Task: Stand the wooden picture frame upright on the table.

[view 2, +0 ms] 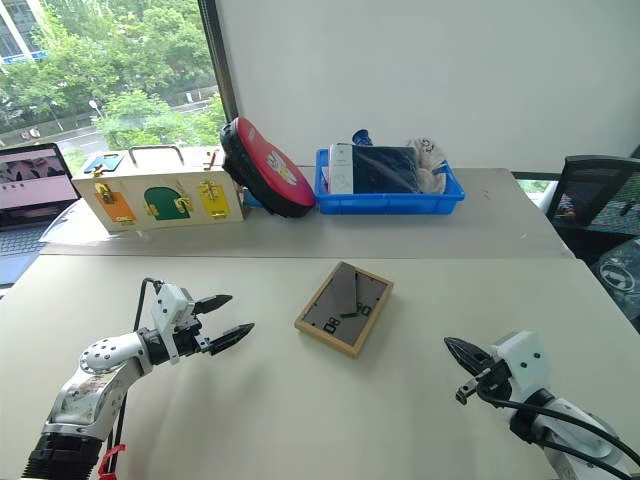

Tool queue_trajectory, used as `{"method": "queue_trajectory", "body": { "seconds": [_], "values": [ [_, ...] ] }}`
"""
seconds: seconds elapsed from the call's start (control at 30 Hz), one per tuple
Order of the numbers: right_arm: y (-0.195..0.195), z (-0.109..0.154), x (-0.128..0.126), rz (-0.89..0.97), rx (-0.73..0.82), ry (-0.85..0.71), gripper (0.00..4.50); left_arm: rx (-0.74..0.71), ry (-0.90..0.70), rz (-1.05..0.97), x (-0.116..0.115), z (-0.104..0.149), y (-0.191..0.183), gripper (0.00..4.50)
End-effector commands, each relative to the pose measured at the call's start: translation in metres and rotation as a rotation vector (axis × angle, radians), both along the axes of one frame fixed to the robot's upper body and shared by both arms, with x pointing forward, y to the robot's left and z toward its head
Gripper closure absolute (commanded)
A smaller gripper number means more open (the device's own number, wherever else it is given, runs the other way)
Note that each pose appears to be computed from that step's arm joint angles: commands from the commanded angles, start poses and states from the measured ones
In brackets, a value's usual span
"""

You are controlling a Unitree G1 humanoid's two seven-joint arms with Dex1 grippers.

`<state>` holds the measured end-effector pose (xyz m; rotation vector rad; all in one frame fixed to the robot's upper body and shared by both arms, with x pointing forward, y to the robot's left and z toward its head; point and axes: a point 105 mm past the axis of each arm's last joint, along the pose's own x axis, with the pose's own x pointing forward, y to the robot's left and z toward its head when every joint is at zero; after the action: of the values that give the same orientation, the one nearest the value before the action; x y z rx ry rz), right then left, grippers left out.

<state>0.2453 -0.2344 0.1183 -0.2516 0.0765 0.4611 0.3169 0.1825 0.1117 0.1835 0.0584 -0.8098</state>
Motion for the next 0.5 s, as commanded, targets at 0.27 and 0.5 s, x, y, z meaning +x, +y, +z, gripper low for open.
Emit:
{"method": "queue_trajectory", "body": {
  "seconds": [0.27,0.5],
  "values": [
    [0.027,0.081,0.009,0.328,-0.111,-0.028,4.47,-0.087,0.099,-0.405,-0.017,0.088,-0.005,0.0],
    [0.046,0.085,0.013,0.42,-0.281,-0.011,4.47,-0.012,0.058,-0.446,-0.008,0.103,-0.017,0.0]
  ]
}}
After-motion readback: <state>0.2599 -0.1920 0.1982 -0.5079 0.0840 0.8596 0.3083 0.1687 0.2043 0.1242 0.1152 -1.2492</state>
